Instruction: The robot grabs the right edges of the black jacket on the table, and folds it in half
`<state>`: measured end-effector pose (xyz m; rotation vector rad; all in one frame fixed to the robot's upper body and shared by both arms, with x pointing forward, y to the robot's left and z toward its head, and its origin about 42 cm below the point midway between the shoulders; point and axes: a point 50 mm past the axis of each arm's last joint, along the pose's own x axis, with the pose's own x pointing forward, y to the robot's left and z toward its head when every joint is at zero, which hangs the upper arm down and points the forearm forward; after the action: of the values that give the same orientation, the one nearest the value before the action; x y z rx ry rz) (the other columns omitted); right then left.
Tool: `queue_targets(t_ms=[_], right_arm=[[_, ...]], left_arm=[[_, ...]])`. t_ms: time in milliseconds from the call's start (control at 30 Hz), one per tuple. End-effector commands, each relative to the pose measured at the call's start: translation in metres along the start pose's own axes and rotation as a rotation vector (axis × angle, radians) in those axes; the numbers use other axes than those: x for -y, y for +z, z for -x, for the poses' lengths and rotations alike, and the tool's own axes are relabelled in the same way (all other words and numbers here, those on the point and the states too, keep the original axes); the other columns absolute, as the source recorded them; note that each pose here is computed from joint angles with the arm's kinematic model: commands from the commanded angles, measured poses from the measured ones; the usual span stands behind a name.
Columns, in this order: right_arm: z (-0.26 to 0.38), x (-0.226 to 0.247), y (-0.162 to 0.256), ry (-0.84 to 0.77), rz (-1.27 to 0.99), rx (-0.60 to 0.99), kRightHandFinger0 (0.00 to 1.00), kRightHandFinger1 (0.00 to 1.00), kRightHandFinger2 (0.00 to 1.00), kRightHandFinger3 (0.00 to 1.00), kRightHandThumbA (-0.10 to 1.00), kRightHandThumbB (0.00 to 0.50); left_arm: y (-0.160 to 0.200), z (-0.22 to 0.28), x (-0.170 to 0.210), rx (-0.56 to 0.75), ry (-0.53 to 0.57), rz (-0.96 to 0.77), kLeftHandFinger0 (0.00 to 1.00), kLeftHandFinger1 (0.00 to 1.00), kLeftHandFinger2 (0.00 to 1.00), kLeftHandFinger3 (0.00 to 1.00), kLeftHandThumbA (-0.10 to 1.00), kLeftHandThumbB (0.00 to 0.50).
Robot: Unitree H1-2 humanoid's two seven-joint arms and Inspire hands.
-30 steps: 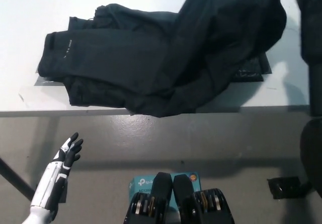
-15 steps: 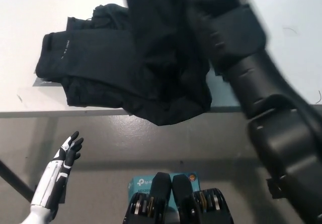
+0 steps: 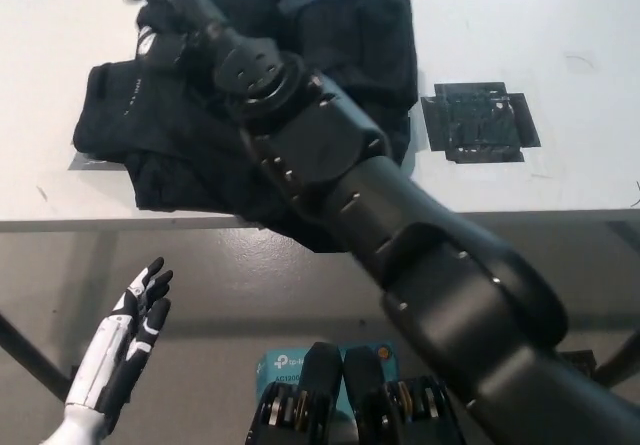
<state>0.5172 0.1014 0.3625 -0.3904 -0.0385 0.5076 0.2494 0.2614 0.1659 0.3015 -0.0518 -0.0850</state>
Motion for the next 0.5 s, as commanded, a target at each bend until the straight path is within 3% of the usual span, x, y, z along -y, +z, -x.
queue_targets(t_ms=[0, 33, 67, 100, 133, 167, 200, 233, 267, 367, 433, 467], right_arm=[[0.001, -0.019, 0.053, 0.030, 0.079, 0.184, 0.70, 1.00, 1.00, 0.74, -0.08, 0.193], [0.001, -0.020, 0.053, 0.039, 0.080, 0.171, 0.90, 1.00, 1.00, 0.95, 0.08, 0.217], [0.001, -0.022, 0.053, 0.091, 0.048, 0.154, 0.79, 0.95, 1.00, 1.00, 0.31, 0.251], [0.001, -0.022, 0.053, 0.170, -0.009, 0.147, 0.82, 1.00, 1.00, 1.00, 0.44, 0.270], [0.002, -0.022, 0.055, 0.214, -0.019, 0.152, 0.93, 1.00, 1.00, 1.00, 0.53, 0.287], [0.003, -0.023, 0.057, 0.241, -0.008, 0.160, 0.98, 1.00, 1.00, 1.00, 0.58, 0.290], [0.003, -0.025, 0.055, 0.259, -0.019, 0.150, 1.00, 1.00, 1.00, 1.00, 0.59, 0.293], [0.003, -0.025, 0.055, 0.284, 0.018, 0.168, 1.00, 1.00, 1.00, 1.00, 0.68, 0.301], [0.004, -0.024, 0.054, 0.306, 0.087, 0.204, 1.00, 1.00, 1.00, 1.00, 0.79, 0.271], [0.005, -0.023, 0.059, 0.383, 0.042, 0.143, 1.00, 1.00, 1.00, 1.00, 0.71, 0.372], [0.008, -0.020, 0.071, 0.451, 0.077, 0.105, 1.00, 1.00, 1.00, 1.00, 0.73, 0.449], [0.010, -0.018, 0.078, 0.485, 0.113, 0.087, 1.00, 1.00, 1.00, 1.00, 0.73, 0.460]], left_arm=[[0.010, 0.000, -0.003, 0.042, -0.013, -0.015, 1.00, 1.00, 1.00, 1.00, 0.94, 0.002], [0.010, 0.000, -0.003, 0.045, -0.013, -0.015, 1.00, 1.00, 1.00, 1.00, 0.94, 0.000], [0.010, 0.000, -0.003, 0.041, -0.013, -0.024, 1.00, 1.00, 1.00, 1.00, 0.95, 0.007], [0.010, -0.001, -0.003, 0.037, -0.010, -0.038, 1.00, 1.00, 1.00, 1.00, 0.97, 0.003], [0.010, -0.001, -0.003, 0.035, -0.010, -0.039, 1.00, 1.00, 1.00, 1.00, 0.98, 0.013], [0.010, 0.000, -0.003, 0.032, -0.012, -0.034, 1.00, 1.00, 1.00, 1.00, 0.99, 0.011], [0.010, 0.000, -0.004, 0.036, -0.017, -0.055, 1.00, 1.00, 1.00, 1.00, 1.00, 0.000], [0.010, -0.001, -0.004, 0.032, -0.020, -0.065, 1.00, 1.00, 1.00, 1.00, 1.00, 0.008], [0.009, -0.003, -0.004, 0.031, -0.023, -0.066, 1.00, 1.00, 1.00, 1.00, 1.00, 0.005], [0.010, -0.003, -0.003, 0.035, -0.030, -0.054, 1.00, 1.00, 1.00, 1.00, 1.00, 0.002], [0.010, -0.002, -0.003, 0.038, -0.035, -0.060, 1.00, 1.00, 1.00, 1.00, 1.00, 0.000], [0.010, -0.002, -0.003, 0.039, -0.040, -0.073, 1.00, 1.00, 1.00, 1.00, 1.00, 0.000]])
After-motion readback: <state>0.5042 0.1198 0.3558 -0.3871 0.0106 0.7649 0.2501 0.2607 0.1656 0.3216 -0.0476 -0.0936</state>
